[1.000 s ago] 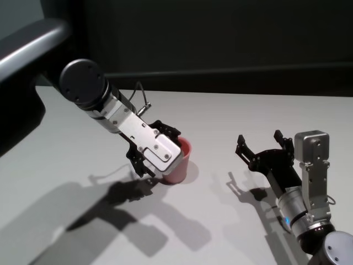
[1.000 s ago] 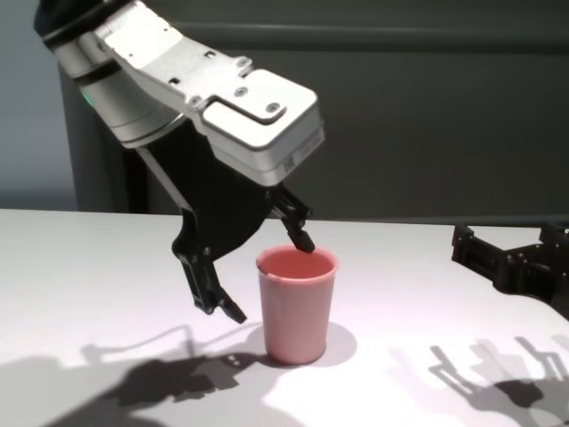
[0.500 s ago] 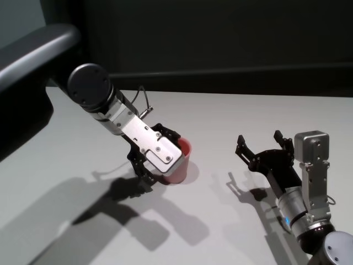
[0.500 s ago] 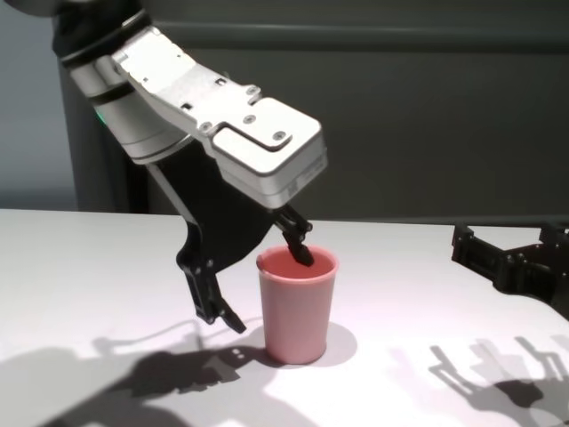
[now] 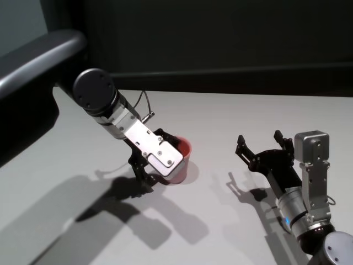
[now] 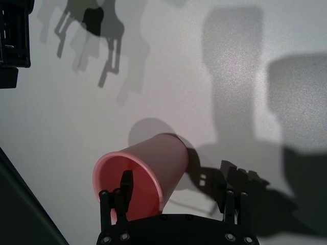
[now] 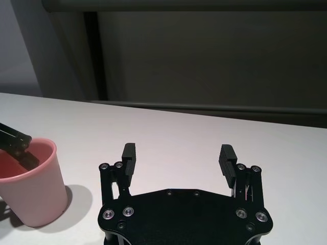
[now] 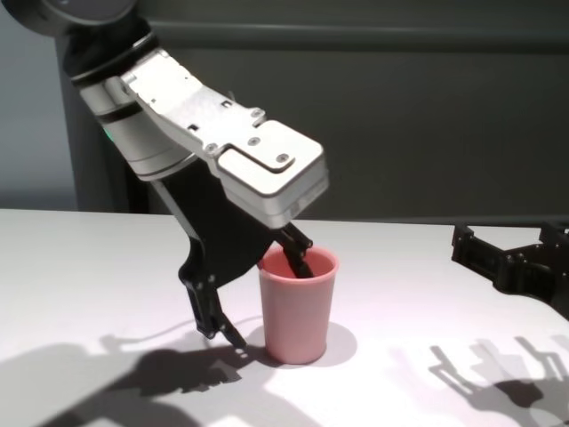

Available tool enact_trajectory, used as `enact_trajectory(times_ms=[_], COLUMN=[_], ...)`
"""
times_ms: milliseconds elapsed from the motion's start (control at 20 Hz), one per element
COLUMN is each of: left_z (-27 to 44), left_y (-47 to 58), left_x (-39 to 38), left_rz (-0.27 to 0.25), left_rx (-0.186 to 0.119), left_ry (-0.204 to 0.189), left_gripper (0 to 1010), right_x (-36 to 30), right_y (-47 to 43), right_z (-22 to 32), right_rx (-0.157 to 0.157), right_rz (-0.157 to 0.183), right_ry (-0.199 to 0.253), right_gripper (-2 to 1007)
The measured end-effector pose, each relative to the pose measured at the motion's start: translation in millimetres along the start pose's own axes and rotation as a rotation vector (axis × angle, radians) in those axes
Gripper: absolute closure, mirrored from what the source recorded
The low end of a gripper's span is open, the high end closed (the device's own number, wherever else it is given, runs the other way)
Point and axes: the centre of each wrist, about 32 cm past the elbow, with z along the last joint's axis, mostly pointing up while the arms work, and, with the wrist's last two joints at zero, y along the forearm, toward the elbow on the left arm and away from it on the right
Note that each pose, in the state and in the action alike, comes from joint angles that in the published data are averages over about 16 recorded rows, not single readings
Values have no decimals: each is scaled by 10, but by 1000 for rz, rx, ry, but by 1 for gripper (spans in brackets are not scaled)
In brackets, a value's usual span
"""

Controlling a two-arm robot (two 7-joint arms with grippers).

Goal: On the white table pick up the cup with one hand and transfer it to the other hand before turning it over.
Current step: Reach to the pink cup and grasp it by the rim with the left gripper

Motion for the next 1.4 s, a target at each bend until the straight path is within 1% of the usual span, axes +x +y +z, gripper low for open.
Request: enact_trajectory(times_ms=[250, 550, 1400], left_z=[-12, -23, -33], left_y=[-41, -67, -67], left_x=[8, 18, 7], left_rz=[-8, -11, -9], left_rx=[-2, -1, 9], left_ry=[1, 2, 11], left_gripper=[9, 9, 9], right_x=[0, 0, 0], right_y=[0, 0, 0], right_z=[0, 0, 0], right_rx=[0, 0, 0], right_rz=[0, 0, 0], right_ry=[0, 0, 0], right_gripper=[5, 5, 5])
